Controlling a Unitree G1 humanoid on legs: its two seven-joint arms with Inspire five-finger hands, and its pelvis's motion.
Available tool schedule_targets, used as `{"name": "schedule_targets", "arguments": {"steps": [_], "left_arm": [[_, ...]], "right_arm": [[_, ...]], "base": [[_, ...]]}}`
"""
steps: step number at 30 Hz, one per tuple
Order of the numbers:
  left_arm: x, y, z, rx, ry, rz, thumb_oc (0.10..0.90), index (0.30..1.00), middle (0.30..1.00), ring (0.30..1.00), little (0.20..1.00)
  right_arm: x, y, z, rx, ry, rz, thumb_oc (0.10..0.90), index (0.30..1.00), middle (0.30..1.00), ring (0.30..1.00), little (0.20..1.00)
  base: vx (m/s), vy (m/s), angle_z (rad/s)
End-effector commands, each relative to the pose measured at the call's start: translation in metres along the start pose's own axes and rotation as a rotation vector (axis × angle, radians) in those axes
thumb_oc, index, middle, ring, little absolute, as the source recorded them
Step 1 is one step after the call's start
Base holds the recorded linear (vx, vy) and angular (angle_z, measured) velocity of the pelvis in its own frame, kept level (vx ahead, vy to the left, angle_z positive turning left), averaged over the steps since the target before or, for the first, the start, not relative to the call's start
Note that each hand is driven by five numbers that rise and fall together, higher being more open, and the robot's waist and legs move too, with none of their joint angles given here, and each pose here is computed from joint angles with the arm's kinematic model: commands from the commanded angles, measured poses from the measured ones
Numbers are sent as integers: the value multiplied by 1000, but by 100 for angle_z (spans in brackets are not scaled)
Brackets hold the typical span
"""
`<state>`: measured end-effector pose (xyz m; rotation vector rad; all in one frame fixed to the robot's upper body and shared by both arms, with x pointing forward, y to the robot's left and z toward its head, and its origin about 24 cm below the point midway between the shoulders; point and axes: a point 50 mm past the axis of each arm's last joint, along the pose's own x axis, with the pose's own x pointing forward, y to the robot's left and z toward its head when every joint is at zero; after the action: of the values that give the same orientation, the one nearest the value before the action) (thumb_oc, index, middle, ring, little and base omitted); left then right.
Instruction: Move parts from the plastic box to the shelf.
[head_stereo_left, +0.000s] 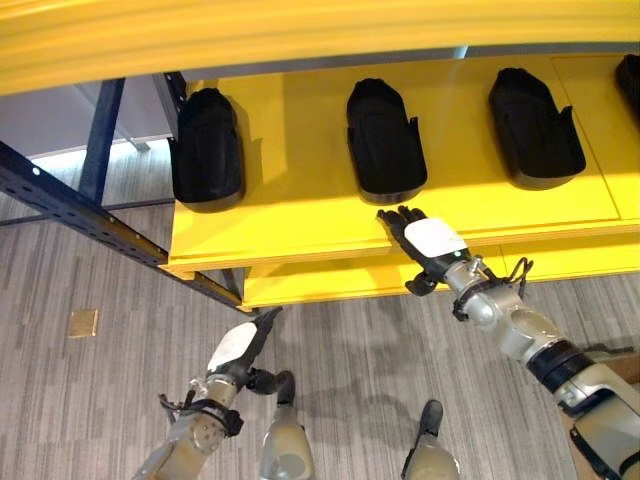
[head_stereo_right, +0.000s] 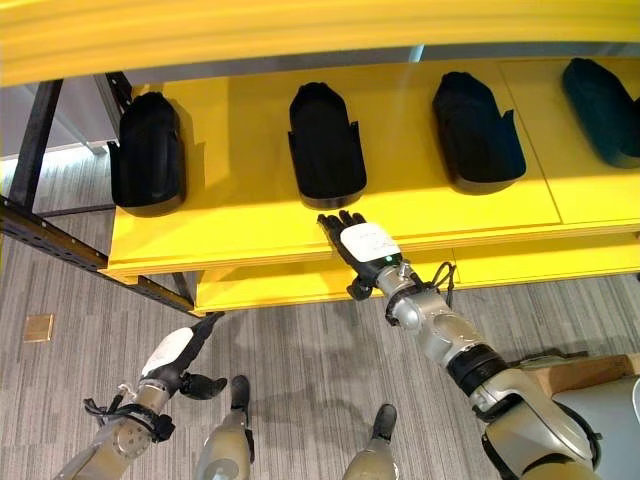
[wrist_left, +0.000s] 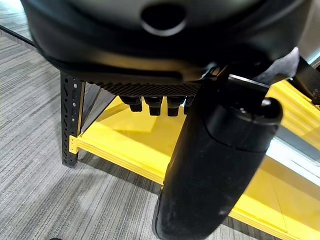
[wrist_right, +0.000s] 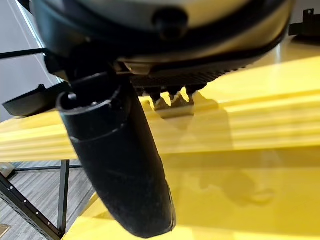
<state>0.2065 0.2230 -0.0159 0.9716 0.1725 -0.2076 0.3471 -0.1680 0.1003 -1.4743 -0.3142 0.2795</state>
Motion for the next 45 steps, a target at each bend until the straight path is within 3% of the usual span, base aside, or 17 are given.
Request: {"name": "schedule_targets", "arguments": {"steps": [1,45], "left_arm": [[3,37,12,19,-105,156,900,1000,1000,1000,1000],[1,42,4,44,-66,196,900,1000,1000,1000,1000]], "right_arm": [[22,-37,9,-67,-42,-110,900,1000,1000,1000,1000],[24,-33,17,-46,-57,-109,900,1000,1000,1000,1000]], "base": [[0,0,0],[0,2,1]]}}
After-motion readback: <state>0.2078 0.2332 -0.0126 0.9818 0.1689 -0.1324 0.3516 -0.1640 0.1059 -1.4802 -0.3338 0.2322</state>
